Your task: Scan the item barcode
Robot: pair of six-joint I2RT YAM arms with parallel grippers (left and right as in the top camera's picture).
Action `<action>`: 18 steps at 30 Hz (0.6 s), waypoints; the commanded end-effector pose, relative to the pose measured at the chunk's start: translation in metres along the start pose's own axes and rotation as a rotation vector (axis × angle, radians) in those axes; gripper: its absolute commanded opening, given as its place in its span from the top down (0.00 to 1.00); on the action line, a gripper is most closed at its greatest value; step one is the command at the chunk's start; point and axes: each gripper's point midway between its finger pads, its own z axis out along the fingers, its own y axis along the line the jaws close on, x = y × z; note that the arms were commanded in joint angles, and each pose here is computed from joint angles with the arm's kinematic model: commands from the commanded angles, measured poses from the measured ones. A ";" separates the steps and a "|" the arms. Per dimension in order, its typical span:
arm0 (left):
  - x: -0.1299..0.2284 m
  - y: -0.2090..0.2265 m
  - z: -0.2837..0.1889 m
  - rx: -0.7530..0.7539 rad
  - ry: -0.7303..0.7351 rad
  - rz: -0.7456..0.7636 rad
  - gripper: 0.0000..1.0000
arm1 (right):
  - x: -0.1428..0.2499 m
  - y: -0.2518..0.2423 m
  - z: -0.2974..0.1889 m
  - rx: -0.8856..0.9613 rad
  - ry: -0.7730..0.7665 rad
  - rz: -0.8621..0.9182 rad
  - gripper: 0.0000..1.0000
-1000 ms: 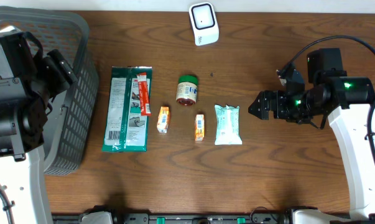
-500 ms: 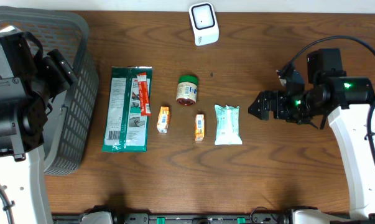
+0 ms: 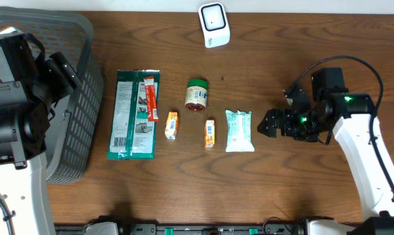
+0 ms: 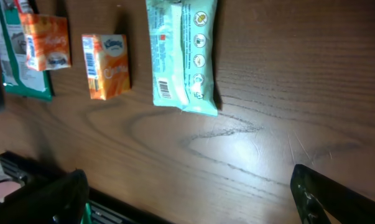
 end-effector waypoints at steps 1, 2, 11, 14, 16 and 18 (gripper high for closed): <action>-0.002 0.003 -0.001 -0.011 -0.007 -0.006 0.12 | 0.002 0.000 0.007 0.000 0.003 -0.015 0.01; -0.002 0.003 -0.001 -0.011 -0.007 -0.006 0.12 | 0.001 0.000 0.008 0.000 0.001 -0.016 0.01; -0.002 0.003 -0.001 -0.011 -0.007 -0.006 0.12 | -0.001 -0.008 0.025 -0.003 -0.025 -0.020 0.02; -0.002 0.003 -0.001 -0.011 -0.007 -0.006 0.12 | 0.000 -0.013 0.037 -0.010 -0.039 0.007 0.05; -0.002 0.003 -0.001 -0.011 -0.007 -0.006 0.12 | 0.001 -0.016 0.046 -0.019 -0.048 0.019 0.08; -0.002 0.003 -0.001 -0.011 -0.007 -0.006 0.12 | 0.002 -0.016 0.058 -0.024 -0.059 0.003 0.12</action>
